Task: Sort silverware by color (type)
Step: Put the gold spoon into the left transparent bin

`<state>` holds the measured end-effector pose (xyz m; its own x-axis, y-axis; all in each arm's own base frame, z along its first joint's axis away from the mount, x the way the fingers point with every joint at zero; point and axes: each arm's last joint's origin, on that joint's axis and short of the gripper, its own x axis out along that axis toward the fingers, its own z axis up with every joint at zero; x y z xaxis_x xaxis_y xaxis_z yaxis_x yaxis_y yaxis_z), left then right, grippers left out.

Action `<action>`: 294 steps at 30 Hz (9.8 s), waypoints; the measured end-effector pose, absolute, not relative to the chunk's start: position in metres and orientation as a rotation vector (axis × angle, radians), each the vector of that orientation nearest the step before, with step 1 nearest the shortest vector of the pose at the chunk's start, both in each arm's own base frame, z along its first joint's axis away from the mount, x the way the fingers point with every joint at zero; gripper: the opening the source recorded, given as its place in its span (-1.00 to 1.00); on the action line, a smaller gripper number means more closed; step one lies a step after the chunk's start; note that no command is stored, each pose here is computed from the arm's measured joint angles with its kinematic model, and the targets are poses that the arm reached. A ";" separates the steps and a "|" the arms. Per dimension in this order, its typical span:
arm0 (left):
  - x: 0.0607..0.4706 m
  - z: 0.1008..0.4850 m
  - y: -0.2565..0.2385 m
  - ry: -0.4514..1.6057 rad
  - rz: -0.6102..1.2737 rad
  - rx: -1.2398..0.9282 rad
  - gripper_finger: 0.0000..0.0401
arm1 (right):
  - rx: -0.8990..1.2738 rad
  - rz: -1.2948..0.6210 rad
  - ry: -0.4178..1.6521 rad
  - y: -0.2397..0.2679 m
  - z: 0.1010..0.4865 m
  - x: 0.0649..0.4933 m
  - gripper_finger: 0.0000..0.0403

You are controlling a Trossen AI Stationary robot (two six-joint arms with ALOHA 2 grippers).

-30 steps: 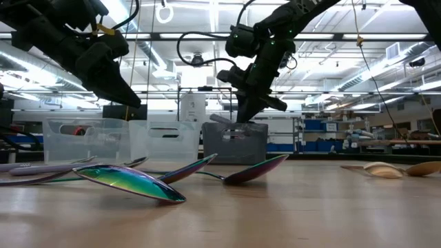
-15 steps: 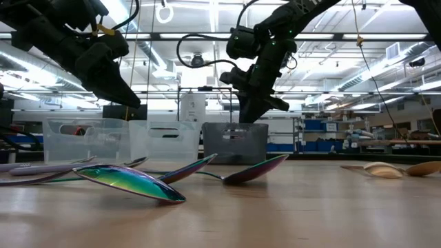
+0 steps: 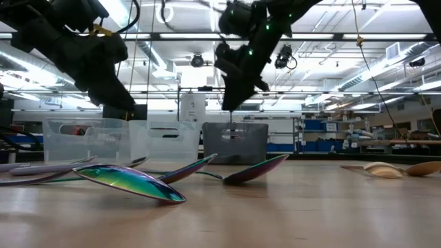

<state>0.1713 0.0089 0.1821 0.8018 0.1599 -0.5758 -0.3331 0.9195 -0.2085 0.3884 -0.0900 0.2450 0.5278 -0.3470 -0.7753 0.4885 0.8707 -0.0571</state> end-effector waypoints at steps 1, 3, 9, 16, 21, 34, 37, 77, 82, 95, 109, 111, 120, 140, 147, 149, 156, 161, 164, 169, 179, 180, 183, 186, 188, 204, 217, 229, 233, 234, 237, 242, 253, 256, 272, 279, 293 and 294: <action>0.171 0.182 0.008 0.585 0.261 -0.340 -0.15 | 0.148 -0.485 0.854 -0.086 0.249 0.391 -0.25; 0.171 0.182 0.008 0.588 0.262 -0.385 -0.15 | 0.100 -0.450 0.808 -0.079 0.253 0.394 -0.24; 0.166 0.191 0.000 0.747 0.279 -0.419 -0.15 | 0.017 -0.313 0.663 -0.054 0.252 0.404 -0.24; 0.166 0.204 -0.019 0.772 0.194 -0.430 -0.15 | -0.090 -0.263 0.583 -0.018 0.252 0.410 -0.24; 0.166 0.209 -0.031 0.769 0.162 -0.492 -0.15 | -0.169 -0.280 0.599 0.002 0.251 0.409 -0.24; 0.157 0.206 -0.057 0.808 0.169 -0.619 -0.15 | -0.179 -0.188 0.595 0.038 0.221 0.398 -0.24; 0.160 0.202 -0.061 0.824 0.179 -0.616 -0.15 | -0.205 -0.204 0.591 0.049 0.219 0.395 -0.24; 0.163 0.181 -0.165 1.335 -0.085 -0.261 -0.15 | -0.242 -0.319 0.459 0.111 0.176 0.345 -0.24; 0.154 0.168 -0.171 1.419 -0.045 -0.168 -0.15 | -0.242 -0.317 0.457 0.111 0.177 0.345 -0.24; 0.148 0.159 -0.174 1.450 -0.017 -0.075 0.07 | -0.235 -0.336 0.450 0.107 0.177 0.346 -0.24; 0.148 0.147 -0.175 1.353 -0.108 0.011 -0.05 | -0.230 -0.336 0.452 0.104 0.177 0.347 -0.24; 0.148 0.143 -0.174 1.323 -0.129 0.031 -0.08 | -0.230 -0.335 0.452 0.105 0.177 0.347 -0.24; 0.145 0.137 -0.172 1.297 -0.166 0.106 -0.23 | -0.230 -0.335 0.452 0.104 0.177 0.347 -0.24; 0.142 0.126 -0.177 1.270 -0.212 0.294 -0.91 | -0.223 -0.337 0.452 0.104 0.177 0.347 -0.24; 0.145 0.134 -0.179 1.268 -0.188 0.318 -0.91 | -0.223 -0.337 0.451 0.104 0.177 0.347 -0.24; 0.146 0.135 -0.179 1.266 -0.175 0.329 -0.92 | -0.223 -0.337 0.451 0.104 0.177 0.347 -0.24; 0.150 0.145 -0.181 1.272 -0.158 0.339 -0.91 | -0.223 -0.337 0.451 0.105 0.177 0.347 -0.24; 0.156 0.151 -0.181 1.270 -0.144 0.314 -0.91 | -0.222 -0.336 0.451 0.105 0.177 0.347 -0.24; 0.160 0.155 -0.178 1.287 -0.123 0.316 -0.91 | -0.222 -0.336 0.451 0.105 0.177 0.347 -0.24; 0.166 0.171 -0.176 1.286 -0.094 0.312 -0.91 | -0.222 -0.336 0.451 0.105 0.177 0.347 -0.24; 0.167 0.212 -0.158 1.128 -0.029 0.268 -0.91 | -0.213 -0.310 0.449 0.105 0.178 0.348 -0.24; 0.167 0.216 -0.155 1.105 -0.017 0.260 -0.91 | -0.213 -0.310 0.449 0.105 0.178 0.348 -0.24; 0.168 0.226 -0.146 1.041 0.036 0.238 -0.91 | -0.213 -0.310 0.450 0.105 0.177 0.348 -0.24; 0.171 0.233 -0.136 0.989 0.105 0.203 -0.90 | -0.213 -0.309 0.449 0.105 0.177 0.348 -0.24; 0.172 0.236 -0.130 0.971 0.153 0.176 -0.90 | -0.213 -0.309 0.450 0.105 0.177 0.348 -0.24; 0.149 0.262 -0.084 0.709 0.491 -0.034 -0.90 | -0.212 -0.309 0.459 0.106 0.177 0.347 -0.24; 0.135 0.251 -0.053 0.654 0.645 -0.172 -0.90 | -0.205 -0.292 0.455 0.107 0.177 0.348 -0.24; 0.136 0.253 -0.031 0.679 0.753 -0.190 -0.90 | -0.204 -0.288 0.456 0.107 0.177 0.348 -0.24; 0.139 0.253 -0.023 0.676 0.790 -0.185 -0.90 | -0.203 -0.285 0.456 0.107 0.177 0.348 -0.24; 0.141 0.254 -0.022 0.667 0.792 -0.184 -0.90 | -0.203 -0.285 0.456 0.107 0.177 0.348 -0.24; 0.145 0.255 -0.016 0.674 0.791 -0.176 -0.90 | -0.202 -0.281 0.456 0.107 0.177 0.348 -0.24; 0.151 0.256 -0.003 0.689 0.809 -0.184 -0.90 | -0.193 -0.259 0.446 0.108 0.178 0.348 -0.24; 0.157 0.231 0.021 0.712 0.809 -0.231 -0.90 | -0.190 -0.221 0.452 0.109 0.177 0.348 -0.24; 0.156 0.215 0.026 0.728 0.811 -0.262 -0.90 | -0.190 -0.219 0.452 0.109 0.177 0.348 -0.24; 0.145 0.175 0.043 0.740 0.891 -0.460 -0.90 | -0.188 -0.212 0.454 0.109 0.177 0.348 -0.25; 0.144 0.173 0.043 0.749 0.892 -0.487 -0.90 | -0.190 -0.211 0.454 0.109 0.177 0.348 -0.31; 0.143 0.173 0.042 0.752 0.898 -0.496 -0.90 | -0.189 -0.205 0.455 0.109 0.177 0.348 -0.34; 0.143 0.173 0.042 0.752 0.898 -0.496 -0.89 | -0.189 -0.204 0.455 0.109 0.177 0.348 -0.34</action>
<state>0.1433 0.0424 0.1727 0.4020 0.5120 -0.7591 -0.8373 0.5411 -0.0784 0.3485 0.1094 0.1773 0.8786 -0.2366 -0.4148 0.1526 0.9622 -0.2256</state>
